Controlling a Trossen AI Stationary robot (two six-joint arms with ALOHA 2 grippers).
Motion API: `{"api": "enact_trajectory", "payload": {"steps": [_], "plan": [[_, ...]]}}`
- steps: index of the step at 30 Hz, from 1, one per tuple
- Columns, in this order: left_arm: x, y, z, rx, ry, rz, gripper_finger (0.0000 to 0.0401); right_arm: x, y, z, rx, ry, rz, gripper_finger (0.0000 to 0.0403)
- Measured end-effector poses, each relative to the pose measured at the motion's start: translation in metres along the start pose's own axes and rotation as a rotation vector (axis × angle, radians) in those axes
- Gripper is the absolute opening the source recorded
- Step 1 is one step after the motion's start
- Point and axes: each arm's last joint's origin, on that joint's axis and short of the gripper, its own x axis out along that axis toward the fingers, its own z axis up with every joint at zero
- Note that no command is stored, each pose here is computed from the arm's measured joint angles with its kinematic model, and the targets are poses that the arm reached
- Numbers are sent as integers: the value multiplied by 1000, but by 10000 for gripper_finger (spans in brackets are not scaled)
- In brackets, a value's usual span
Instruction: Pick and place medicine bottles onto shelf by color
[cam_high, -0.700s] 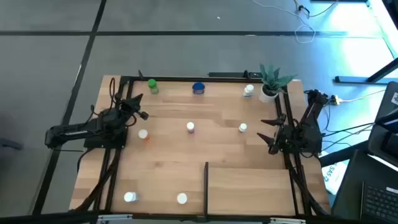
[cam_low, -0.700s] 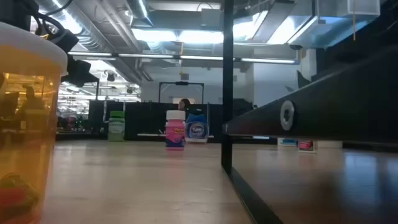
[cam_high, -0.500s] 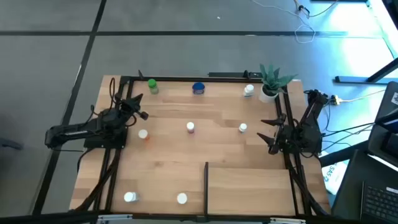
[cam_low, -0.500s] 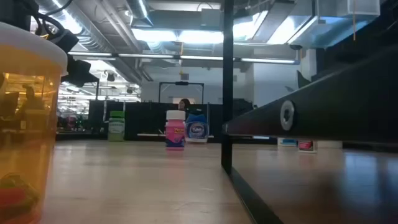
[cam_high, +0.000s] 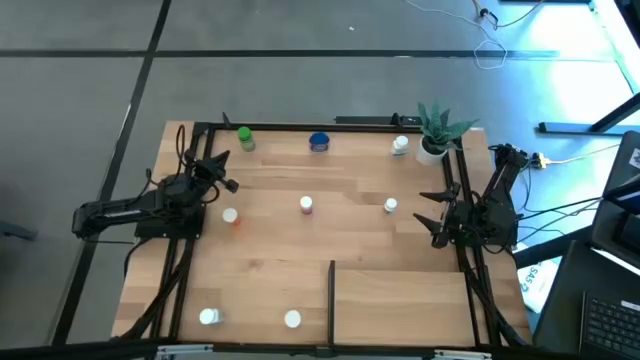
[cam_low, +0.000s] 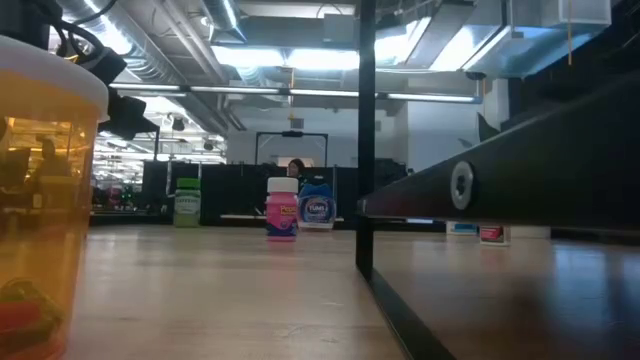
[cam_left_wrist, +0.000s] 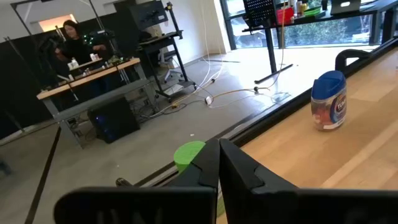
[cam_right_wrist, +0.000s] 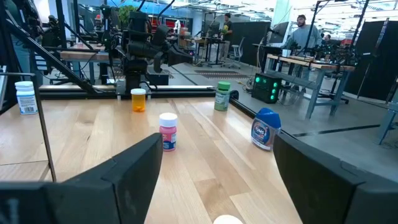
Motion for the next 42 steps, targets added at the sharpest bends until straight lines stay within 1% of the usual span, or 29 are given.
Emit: {"api": "enact_trajectory", "payload": {"steps": [15, 17, 19, 21, 42], "plan": [[0, 0, 0, 0, 0, 0, 0, 0, 0, 0, -2, 0, 0, 307], [0, 0, 0, 0, 0, 0, 0, 0, 0, -1, -68, 2, -2, 307], [0, 0, 0, 0, 0, 0, 0, 0, 0, -1, -162, 2, -1, 307], [0, 0, 0, 0, 0, 0, 0, 0, 0, -1, -213, 2, -1, 307], [0, 0, 0, 0, 0, 0, 0, 0, 0, -1, -210, 2, -1, 307]]}}
